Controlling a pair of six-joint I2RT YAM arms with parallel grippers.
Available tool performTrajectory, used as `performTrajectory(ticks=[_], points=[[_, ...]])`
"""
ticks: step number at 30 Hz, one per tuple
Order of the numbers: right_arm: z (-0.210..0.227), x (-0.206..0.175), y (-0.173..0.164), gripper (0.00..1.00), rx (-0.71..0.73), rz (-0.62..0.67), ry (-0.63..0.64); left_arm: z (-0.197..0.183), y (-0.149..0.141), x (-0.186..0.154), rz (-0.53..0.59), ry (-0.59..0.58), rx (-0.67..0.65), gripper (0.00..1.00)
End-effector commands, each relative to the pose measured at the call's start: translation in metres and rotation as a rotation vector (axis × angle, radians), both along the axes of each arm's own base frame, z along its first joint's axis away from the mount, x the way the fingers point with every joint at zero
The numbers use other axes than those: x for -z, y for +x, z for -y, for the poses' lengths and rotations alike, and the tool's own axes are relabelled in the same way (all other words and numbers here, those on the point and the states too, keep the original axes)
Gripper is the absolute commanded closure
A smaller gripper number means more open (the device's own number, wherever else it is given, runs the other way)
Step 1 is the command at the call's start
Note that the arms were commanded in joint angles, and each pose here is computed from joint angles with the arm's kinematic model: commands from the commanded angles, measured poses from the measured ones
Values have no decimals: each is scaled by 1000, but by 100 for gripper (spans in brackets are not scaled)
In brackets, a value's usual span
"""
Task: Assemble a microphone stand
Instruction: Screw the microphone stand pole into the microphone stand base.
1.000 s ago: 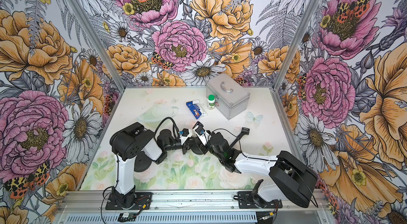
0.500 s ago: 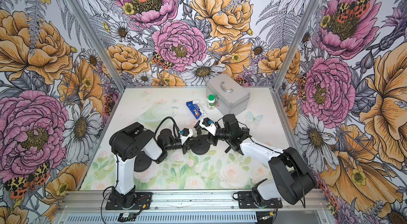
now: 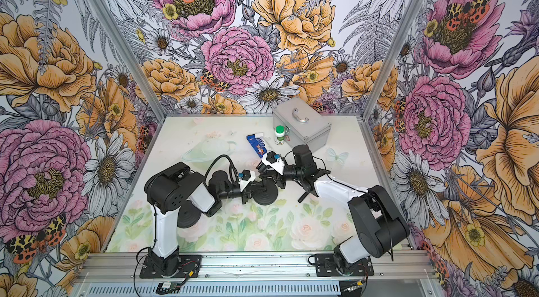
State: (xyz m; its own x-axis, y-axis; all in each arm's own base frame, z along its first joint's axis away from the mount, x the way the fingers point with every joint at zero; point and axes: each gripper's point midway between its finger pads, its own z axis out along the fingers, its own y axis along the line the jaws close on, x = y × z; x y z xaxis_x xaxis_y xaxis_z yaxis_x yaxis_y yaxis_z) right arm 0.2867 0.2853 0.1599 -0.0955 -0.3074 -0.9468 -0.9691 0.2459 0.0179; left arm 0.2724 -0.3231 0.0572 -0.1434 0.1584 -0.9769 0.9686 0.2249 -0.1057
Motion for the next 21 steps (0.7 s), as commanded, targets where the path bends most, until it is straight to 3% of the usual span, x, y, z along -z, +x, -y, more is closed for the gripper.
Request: performTrajectory(ticks=[1, 4, 6, 9, 13, 15, 18, 21], points=[[33, 10, 42, 100, 458, 35, 3, 3, -2, -5, 8, -3, 10, 75], [59, 11, 47, 100, 832, 64, 45, 3, -1, -6, 9, -3, 9, 73], [57, 17, 38, 100, 904, 56, 59, 4, -1, -6, 9, -5, 9, 72], [35, 29, 29, 100, 843, 55, 11, 6, -5, -9, 38, 12, -2, 71], [13, 26, 22, 100, 757, 71, -34, 23, -20, -9, 93, 119, 44, 69], [6, 26, 19, 100, 711, 76, -40, 32, -23, -5, 81, 172, 83, 76], [-4, 25, 8, 97, 608, 96, -48, 32, -21, -5, 48, 159, 111, 93], [-13, 23, -7, 87, 468, 128, -57, 28, -19, -9, 48, 132, 109, 94]])
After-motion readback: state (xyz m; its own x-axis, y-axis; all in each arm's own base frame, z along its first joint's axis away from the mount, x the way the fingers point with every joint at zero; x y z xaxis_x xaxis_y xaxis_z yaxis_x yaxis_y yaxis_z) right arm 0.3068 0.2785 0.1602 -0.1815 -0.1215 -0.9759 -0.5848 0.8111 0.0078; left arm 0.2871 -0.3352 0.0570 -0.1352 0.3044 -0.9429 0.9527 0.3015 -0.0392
